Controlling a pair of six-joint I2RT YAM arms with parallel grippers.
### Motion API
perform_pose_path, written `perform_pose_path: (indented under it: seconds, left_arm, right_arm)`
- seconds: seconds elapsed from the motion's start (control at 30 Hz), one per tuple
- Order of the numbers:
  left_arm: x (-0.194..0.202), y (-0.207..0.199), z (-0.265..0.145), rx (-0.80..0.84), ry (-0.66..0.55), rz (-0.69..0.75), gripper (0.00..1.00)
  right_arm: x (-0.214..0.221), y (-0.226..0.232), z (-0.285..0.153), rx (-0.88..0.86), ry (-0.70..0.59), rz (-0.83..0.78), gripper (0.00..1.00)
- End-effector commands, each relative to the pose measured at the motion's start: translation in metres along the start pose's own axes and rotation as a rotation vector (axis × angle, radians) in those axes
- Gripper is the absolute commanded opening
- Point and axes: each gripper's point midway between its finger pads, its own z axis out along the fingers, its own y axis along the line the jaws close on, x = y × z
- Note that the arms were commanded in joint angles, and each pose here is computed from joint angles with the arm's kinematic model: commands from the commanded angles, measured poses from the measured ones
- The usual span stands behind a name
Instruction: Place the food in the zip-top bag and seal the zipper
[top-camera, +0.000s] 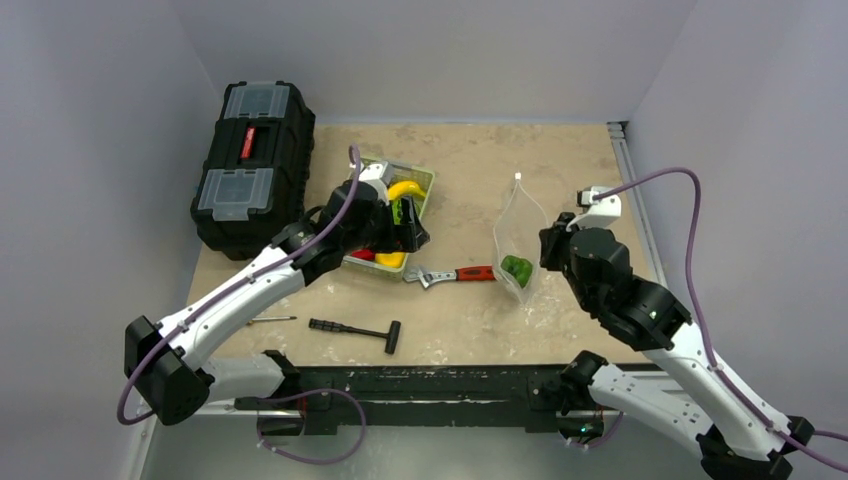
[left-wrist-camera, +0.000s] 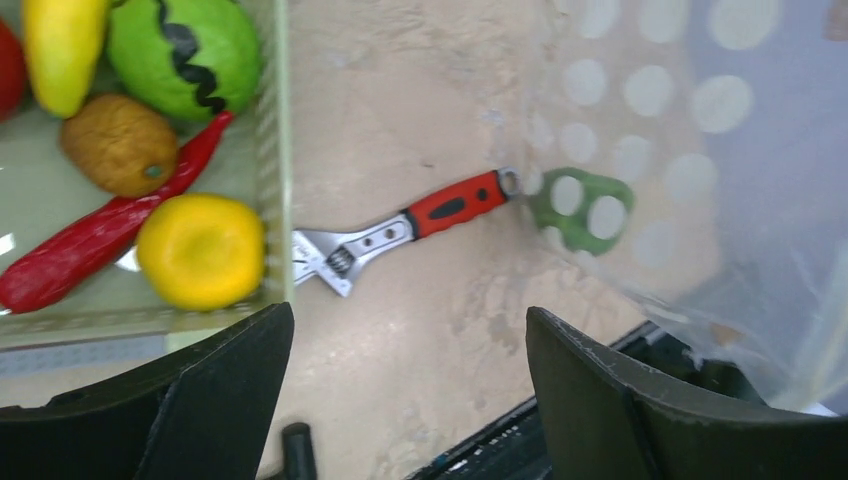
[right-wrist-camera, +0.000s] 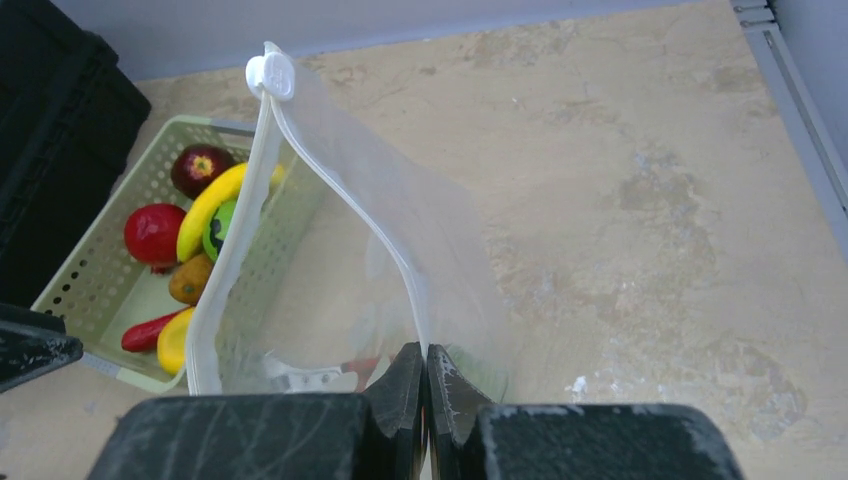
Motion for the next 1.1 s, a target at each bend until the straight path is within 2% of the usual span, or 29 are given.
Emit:
perform_pose_path:
  seconds: [0.0,0.23,0.4,0.53,0.7,0.8,1.07]
  left_arm:
    - [-0.005,0.046,0.003,-0.237,-0.035,0.033,0.87]
    - [0.008,0.09,0.025,-0.431,0.071,0.07,0.86]
    - [0.007,0.113,0.046,-0.455,0.088,0.009,0.82]
    - [0.002,0.131,0.07,-0.459,0.109,-0.047,0.83]
    - [-0.006,0.154,0.097,-0.542,0.125,-0.018,0.83]
    - [-0.007,0.162,0.11,-0.577,0.137,0.003,0.79]
    - [0.002,0.187,0.13,-0.666,0.171,0.03,0.59]
  right_arm:
    - [0.001,-0.014,-0.008,0.055,0.011,0.007,0.0]
    - [-0.004,-0.014,-0.013,0.026,-0.012,0.003,0.0]
    - [0.003,-0.009,-0.012,-0.011,0.001,-0.003,0.0]
    - [0.004,-0.002,-0.008,-0.029,0.013,-0.014,0.0]
    - [0.008,0.004,-0.008,-0.068,0.013,-0.015,0.0]
    - [0.008,0.003,-0.007,-0.057,0.017,-0.026,0.0]
    - [0.013,0.012,-0.006,-0.103,0.033,-0.035,0.0]
